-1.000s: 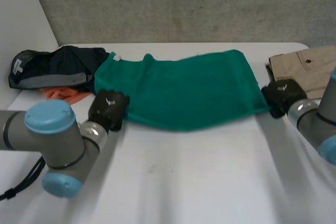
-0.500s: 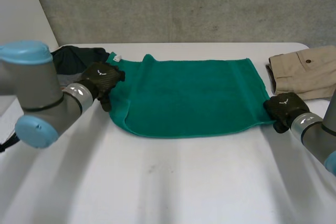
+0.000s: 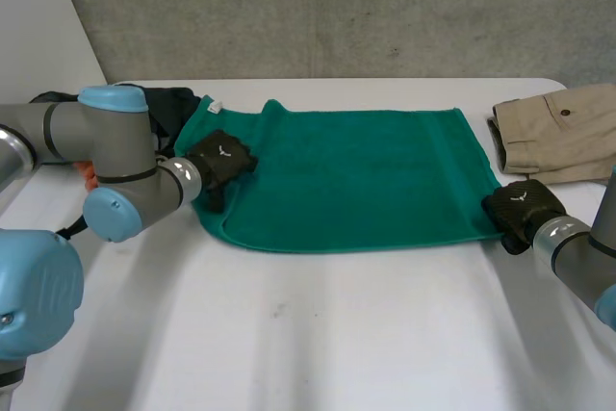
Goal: Fold the laundry.
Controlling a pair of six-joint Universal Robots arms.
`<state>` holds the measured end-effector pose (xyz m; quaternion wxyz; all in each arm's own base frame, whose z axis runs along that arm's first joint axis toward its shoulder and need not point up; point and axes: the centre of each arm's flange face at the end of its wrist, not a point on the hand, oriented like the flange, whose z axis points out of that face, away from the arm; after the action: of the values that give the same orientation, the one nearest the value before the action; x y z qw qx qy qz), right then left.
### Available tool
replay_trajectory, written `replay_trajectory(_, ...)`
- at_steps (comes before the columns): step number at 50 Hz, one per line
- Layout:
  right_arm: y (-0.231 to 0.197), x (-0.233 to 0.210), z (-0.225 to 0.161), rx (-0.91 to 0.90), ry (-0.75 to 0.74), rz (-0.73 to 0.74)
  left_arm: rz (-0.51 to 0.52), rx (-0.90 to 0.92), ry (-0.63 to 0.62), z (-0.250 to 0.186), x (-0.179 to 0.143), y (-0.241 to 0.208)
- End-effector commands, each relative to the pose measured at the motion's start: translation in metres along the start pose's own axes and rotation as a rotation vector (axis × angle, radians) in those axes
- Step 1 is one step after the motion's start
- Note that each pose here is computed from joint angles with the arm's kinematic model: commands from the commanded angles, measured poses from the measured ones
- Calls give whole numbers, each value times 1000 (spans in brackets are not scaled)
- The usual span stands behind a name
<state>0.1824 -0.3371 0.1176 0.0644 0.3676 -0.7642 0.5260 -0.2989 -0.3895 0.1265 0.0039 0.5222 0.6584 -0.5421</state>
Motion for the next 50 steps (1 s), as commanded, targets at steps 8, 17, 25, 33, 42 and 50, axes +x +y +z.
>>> replay_trajectory(8, 1, 4, 2, 0, 8, 3, 28, -38, -14, -2, 0, 5)
replay_trajectory(17, 3, 2, 3, -5, 3, 3, 22, -56, -25, -2, -3, 14)
replay_trajectory(25, -2, 4, 1, 2, 13, -1, 37, -54, -65, -14, -9, 3)
replay_trajectory(33, -13, 14, -3, 9, 18, -9, 13, -32, -237, -51, -28, -19)
replay_trajectory(42, -26, 52, -49, -172, -115, -182, -118, -235, -178, -154, 1, -4)
replay_trajectory(50, -17, 66, -97, -398, -400, -374, -282, -408, -51, -219, 46, 17)
